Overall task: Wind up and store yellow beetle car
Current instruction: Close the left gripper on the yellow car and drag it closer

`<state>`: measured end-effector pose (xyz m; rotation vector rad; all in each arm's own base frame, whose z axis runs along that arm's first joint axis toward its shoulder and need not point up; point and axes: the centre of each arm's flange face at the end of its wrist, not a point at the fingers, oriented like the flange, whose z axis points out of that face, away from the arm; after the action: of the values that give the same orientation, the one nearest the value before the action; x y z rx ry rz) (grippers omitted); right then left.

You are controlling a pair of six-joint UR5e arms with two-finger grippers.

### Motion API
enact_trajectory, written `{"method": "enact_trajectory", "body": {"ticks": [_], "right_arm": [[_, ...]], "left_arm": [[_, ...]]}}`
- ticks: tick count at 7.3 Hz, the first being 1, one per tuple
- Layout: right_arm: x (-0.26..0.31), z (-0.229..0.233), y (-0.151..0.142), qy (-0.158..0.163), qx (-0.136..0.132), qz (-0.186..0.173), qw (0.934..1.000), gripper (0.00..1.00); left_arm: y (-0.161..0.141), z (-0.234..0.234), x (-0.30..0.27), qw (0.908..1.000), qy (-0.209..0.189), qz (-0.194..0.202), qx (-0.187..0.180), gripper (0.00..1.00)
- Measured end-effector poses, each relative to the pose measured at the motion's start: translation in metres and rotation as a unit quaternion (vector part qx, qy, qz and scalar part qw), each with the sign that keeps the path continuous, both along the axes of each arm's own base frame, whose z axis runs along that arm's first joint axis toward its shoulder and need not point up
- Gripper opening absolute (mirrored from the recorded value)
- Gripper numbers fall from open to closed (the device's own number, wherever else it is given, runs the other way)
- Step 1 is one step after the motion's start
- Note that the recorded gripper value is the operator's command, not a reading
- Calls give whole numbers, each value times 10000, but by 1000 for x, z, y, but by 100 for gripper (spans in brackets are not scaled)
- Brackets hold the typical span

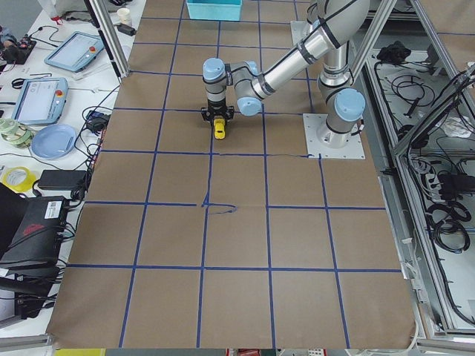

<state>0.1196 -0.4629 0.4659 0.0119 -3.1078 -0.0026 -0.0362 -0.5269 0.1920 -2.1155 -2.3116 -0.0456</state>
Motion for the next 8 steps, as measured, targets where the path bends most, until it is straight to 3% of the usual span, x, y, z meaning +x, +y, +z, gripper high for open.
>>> {"method": "enact_trajectory", "body": {"ticks": [3, 8], "right_arm": [[1, 2, 0, -26, -47, -42, 10000, 100], [0, 3, 1, 26, -59, -45, 10000, 100]], "left_arm": [[0, -1, 5, 10000, 0, 35, 6, 49], [2, -3, 69, 9992, 23, 400, 27, 49]]}}
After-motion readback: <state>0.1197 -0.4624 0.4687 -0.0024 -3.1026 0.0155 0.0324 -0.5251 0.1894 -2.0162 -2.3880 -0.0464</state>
